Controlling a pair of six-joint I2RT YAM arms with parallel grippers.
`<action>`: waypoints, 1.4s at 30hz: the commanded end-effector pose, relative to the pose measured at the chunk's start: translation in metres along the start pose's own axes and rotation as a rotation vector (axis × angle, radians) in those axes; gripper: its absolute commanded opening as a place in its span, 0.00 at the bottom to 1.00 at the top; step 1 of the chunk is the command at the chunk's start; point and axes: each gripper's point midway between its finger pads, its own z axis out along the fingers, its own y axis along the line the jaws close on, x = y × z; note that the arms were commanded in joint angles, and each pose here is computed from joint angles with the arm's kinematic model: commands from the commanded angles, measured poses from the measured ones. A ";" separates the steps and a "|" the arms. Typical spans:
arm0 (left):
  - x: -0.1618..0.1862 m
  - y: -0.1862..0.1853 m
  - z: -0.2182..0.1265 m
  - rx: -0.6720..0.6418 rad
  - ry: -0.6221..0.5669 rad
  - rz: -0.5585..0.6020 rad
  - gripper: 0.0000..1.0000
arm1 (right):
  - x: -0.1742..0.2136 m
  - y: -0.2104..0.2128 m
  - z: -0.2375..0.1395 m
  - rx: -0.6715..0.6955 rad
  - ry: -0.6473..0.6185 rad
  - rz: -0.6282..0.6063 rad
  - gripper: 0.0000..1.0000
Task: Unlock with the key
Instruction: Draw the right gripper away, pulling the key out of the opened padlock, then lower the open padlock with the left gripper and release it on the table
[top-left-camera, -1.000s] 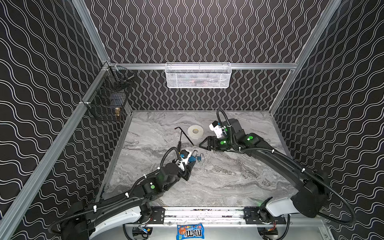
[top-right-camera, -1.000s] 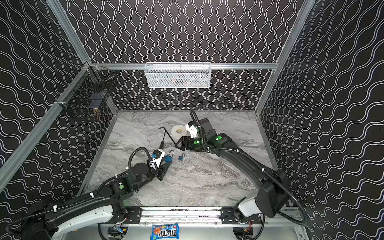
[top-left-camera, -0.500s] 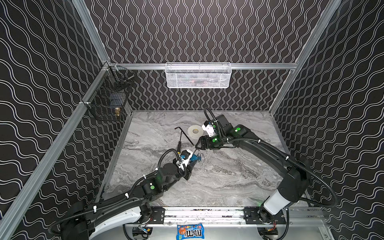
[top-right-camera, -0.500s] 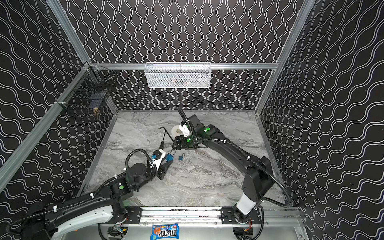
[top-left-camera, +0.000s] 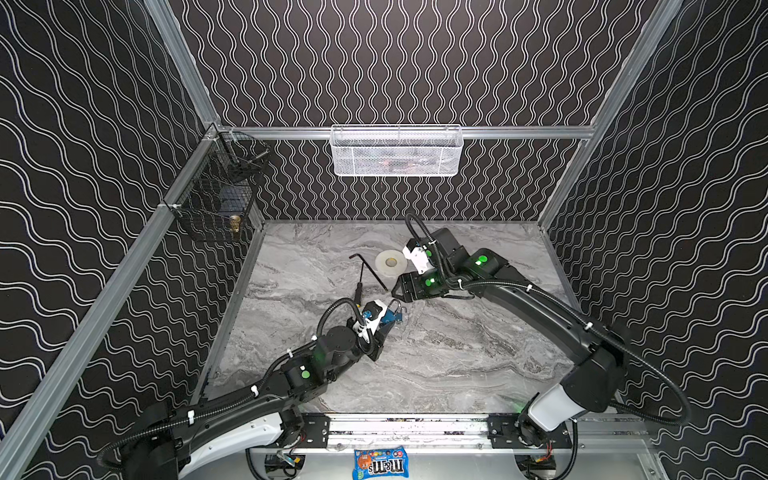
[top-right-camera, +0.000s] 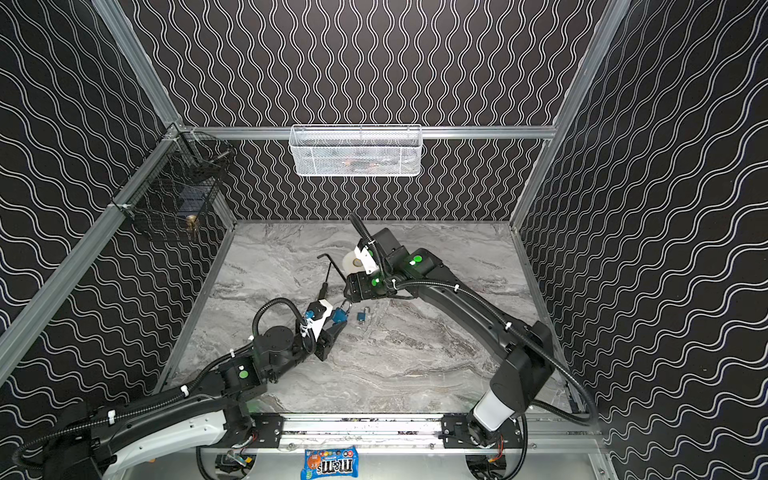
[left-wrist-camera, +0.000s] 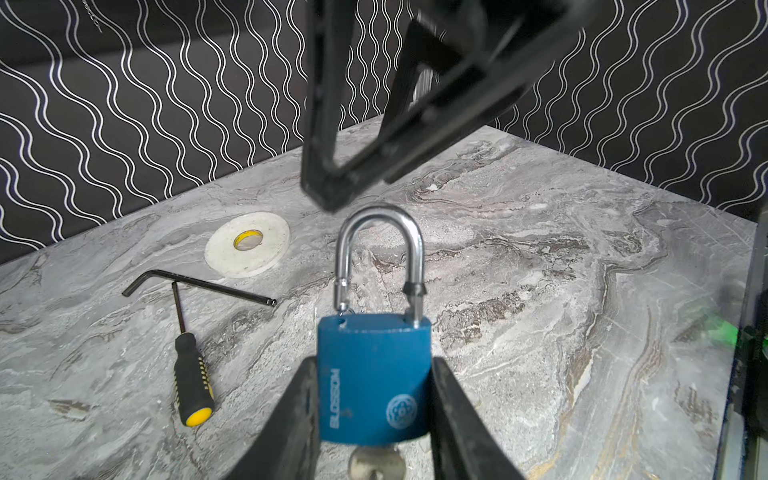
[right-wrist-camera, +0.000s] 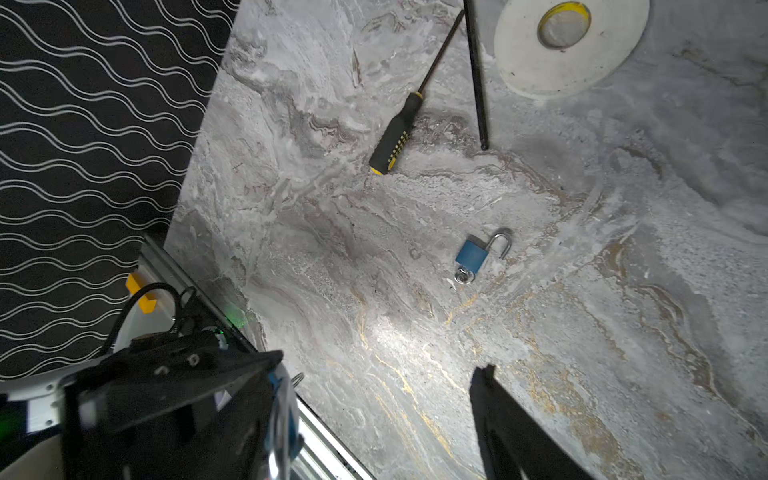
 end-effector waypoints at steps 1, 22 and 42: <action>-0.018 0.000 -0.001 -0.002 -0.056 0.009 0.00 | 0.003 -0.006 0.003 0.034 0.024 -0.025 0.77; -0.016 -0.001 -0.001 0.005 -0.043 0.026 0.00 | 0.003 0.002 0.003 0.069 0.043 -0.072 0.77; 0.001 0.007 0.000 -0.043 0.030 -0.021 0.00 | 0.039 -0.041 -0.010 0.130 0.073 -0.008 0.78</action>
